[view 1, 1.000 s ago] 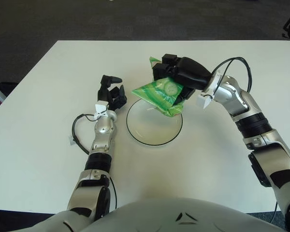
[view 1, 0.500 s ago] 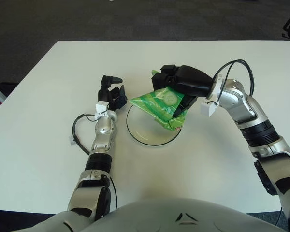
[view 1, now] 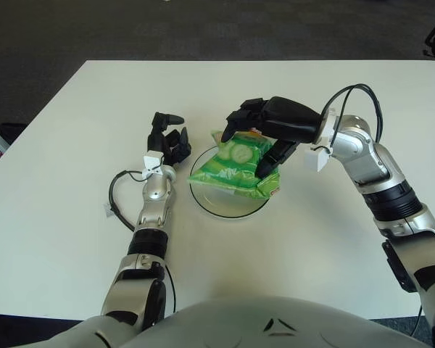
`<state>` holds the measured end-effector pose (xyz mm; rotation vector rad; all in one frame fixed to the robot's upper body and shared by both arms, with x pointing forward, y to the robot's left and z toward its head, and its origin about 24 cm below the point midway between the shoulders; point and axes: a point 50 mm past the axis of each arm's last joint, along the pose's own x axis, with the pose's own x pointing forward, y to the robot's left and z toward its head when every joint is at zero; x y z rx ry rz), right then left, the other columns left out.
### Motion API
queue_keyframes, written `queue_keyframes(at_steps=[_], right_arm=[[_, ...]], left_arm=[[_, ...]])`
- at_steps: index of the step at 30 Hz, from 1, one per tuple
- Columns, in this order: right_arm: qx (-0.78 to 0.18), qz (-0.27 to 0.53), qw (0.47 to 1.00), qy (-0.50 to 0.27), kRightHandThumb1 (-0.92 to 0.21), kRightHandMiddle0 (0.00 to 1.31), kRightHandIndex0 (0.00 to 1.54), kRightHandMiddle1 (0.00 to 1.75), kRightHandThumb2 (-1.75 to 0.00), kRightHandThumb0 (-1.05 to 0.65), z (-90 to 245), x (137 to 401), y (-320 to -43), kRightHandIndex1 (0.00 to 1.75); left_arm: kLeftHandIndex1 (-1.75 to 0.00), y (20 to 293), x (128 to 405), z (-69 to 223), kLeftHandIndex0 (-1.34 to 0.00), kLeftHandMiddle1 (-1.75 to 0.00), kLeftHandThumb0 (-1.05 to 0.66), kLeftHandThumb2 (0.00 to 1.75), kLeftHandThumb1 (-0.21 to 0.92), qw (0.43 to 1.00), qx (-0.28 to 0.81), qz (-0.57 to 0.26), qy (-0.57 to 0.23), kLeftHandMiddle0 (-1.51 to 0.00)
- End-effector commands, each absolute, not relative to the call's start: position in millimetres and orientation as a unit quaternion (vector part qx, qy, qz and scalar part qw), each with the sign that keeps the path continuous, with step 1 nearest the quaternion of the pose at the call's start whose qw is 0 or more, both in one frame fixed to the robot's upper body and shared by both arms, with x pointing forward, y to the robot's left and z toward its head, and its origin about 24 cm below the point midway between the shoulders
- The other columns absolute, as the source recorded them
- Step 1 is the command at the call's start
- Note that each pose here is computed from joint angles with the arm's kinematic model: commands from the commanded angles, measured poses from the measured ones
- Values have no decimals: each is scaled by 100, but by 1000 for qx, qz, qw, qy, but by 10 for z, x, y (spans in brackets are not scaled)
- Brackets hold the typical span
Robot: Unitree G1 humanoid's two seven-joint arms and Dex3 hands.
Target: Put the snack into the plate.
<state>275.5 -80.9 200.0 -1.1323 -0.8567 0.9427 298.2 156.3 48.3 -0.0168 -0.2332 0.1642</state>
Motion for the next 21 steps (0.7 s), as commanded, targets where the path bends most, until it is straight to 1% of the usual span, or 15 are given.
queue_keyframes(at_steps=[1, 8, 15, 21], right_arm=[[-487, 416, 674, -368, -92, 35, 16, 11, -5, -17, 2004, 2740, -836, 0], [-482, 415, 683, -360, -92, 31, 11, 5, -5, -12, 2007, 2727, -846, 0], [-472, 413, 693, -354, -92, 28, 9, 2, -5, -10, 2025, 2731, -876, 0], [-466, 414, 699, -351, -92, 26, 8, 1, -6, -15, 2061, 2743, -914, 0]], left_arm=[[-175, 1565, 2965, 506, -32, -175, -37, 78, 73, 990, 11, 87, -114, -90], [-175, 1542, 2949, 527, -33, -175, -37, 79, 72, 989, 35, 91, -107, -91], [-175, 1524, 2934, 536, -33, -175, -38, 80, 71, 989, 23, 91, -111, -92], [-175, 1513, 2928, 540, -34, -175, -38, 81, 70, 989, -4, 89, -118, -93]])
